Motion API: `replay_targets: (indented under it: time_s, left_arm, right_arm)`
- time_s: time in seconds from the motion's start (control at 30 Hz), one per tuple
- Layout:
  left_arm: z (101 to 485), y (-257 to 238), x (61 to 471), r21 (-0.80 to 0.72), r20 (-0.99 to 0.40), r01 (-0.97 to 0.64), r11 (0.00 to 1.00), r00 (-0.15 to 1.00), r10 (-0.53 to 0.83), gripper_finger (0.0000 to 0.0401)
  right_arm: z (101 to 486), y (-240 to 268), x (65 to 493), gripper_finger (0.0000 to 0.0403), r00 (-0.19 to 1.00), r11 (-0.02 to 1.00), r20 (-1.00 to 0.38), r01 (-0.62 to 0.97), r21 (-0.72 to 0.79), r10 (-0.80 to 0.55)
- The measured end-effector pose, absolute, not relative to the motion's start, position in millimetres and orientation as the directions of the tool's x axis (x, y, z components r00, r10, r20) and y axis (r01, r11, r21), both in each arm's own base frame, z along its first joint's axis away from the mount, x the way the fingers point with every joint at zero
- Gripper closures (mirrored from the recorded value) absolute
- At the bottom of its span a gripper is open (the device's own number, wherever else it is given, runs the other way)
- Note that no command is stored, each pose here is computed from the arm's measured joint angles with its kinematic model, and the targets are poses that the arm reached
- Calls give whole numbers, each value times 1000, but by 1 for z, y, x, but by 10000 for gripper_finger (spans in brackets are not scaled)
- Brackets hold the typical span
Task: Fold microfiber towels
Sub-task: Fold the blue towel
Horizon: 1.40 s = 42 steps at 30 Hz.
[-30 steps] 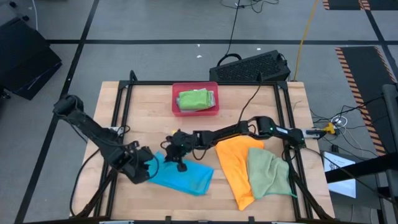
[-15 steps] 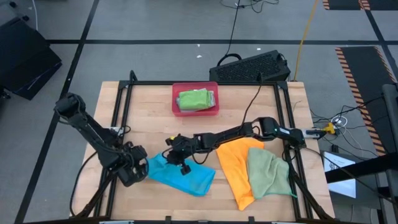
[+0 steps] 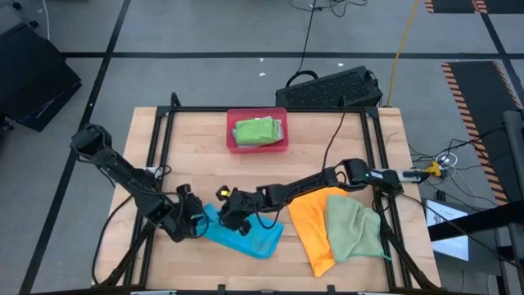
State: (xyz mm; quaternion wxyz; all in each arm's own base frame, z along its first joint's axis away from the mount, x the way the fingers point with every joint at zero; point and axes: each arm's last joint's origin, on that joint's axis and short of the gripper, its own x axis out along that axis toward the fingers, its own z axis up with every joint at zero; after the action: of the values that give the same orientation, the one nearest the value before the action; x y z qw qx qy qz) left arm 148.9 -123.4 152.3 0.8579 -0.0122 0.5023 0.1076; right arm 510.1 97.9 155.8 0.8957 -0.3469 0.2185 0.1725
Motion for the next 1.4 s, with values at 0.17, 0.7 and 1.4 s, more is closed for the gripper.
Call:
replay_targets:
  time_s: [0.17,0.7,1.4]
  left_arm:
    - [152,-120,151,121,-875,-137,983,452,171,162]
    - [143,-115,166,43,-872,83,996,489,-3,184]
    - [156,-113,167,183,-757,-218,959,591,279,378]
  right_arm:
    - [165,105,508,403,866,631,-484,-446,-635,125]
    - [165,118,505,403,869,529,-489,-450,-720,74]
    - [193,103,482,403,801,577,-511,-269,-772,-311]
